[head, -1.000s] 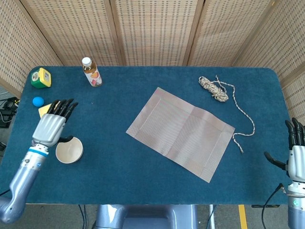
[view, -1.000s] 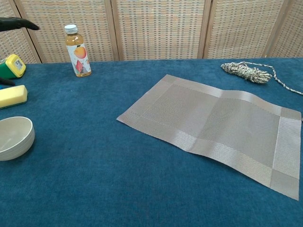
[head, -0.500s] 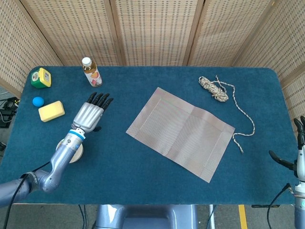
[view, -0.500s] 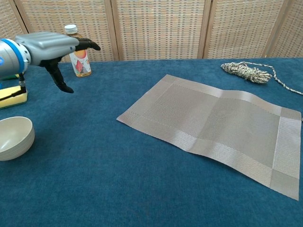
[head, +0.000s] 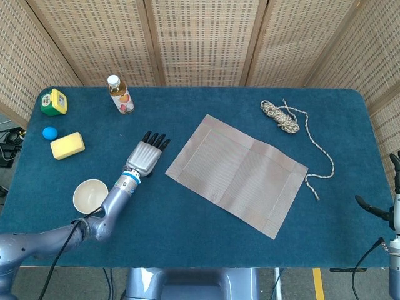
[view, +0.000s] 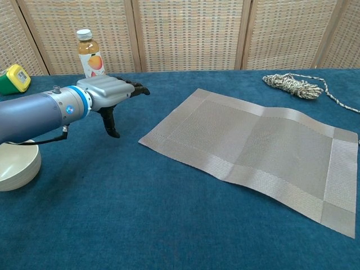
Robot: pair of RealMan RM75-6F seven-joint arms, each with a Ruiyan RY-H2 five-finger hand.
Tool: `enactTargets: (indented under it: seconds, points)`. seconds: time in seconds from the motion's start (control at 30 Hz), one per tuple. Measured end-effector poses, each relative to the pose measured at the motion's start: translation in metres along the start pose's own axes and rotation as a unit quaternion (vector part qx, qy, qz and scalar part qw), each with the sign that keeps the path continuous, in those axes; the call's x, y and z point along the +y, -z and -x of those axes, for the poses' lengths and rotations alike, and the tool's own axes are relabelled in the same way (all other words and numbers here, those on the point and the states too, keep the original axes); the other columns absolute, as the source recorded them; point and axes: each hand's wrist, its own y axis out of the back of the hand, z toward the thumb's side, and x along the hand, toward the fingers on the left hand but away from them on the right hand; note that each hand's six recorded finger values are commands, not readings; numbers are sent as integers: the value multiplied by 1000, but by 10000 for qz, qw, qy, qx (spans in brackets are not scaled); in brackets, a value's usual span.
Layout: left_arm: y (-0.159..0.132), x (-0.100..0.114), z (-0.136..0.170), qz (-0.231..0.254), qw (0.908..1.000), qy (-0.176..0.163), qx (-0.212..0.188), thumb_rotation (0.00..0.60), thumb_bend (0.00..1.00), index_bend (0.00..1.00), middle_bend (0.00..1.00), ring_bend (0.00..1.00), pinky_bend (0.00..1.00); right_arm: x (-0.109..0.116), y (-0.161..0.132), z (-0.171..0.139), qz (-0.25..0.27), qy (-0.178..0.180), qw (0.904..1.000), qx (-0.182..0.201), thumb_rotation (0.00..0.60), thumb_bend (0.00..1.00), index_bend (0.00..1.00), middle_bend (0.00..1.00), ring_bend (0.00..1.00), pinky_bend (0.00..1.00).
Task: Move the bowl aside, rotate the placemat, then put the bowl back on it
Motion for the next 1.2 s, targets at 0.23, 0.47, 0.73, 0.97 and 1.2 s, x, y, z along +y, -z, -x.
enactTargets:
  seconds: [0.23, 0.47, 0.73, 0.97, 1.2]
  points:
    - [-21, -2, -15, 3, 9999, -26, -137, 600, 149, 34, 0, 0, 0, 1, 3, 2, 46, 10, 10000, -43, 600, 196, 0, 0, 0, 0]
    - [-33, -7, -24, -94, 9997, 42, -204, 600, 151, 46, 0, 0, 0, 1, 7, 4, 90, 21, 9999, -108, 600, 196, 0, 0, 0, 0]
    - [-50, -9, -30, -231, 9991, 1, -365, 600, 248, 85, 0, 0, 0, 3, 8, 5, 119, 66, 9998, -138, 600, 197, 0, 0, 0, 0]
    - [-61, -2, -31, -137, 9984, -277, -473, 600, 444, 140, 0, 0, 0, 3, 8, 6, 181, 66, 9997, -135, 600, 196, 0, 0, 0, 0]
    - [-67, 5, -32, -31, 9967, -578, -575, 600, 470, 163, 0, 0, 0, 3, 7, 5, 239, 38, 9996, -121, 600, 196, 0, 0, 0, 0]
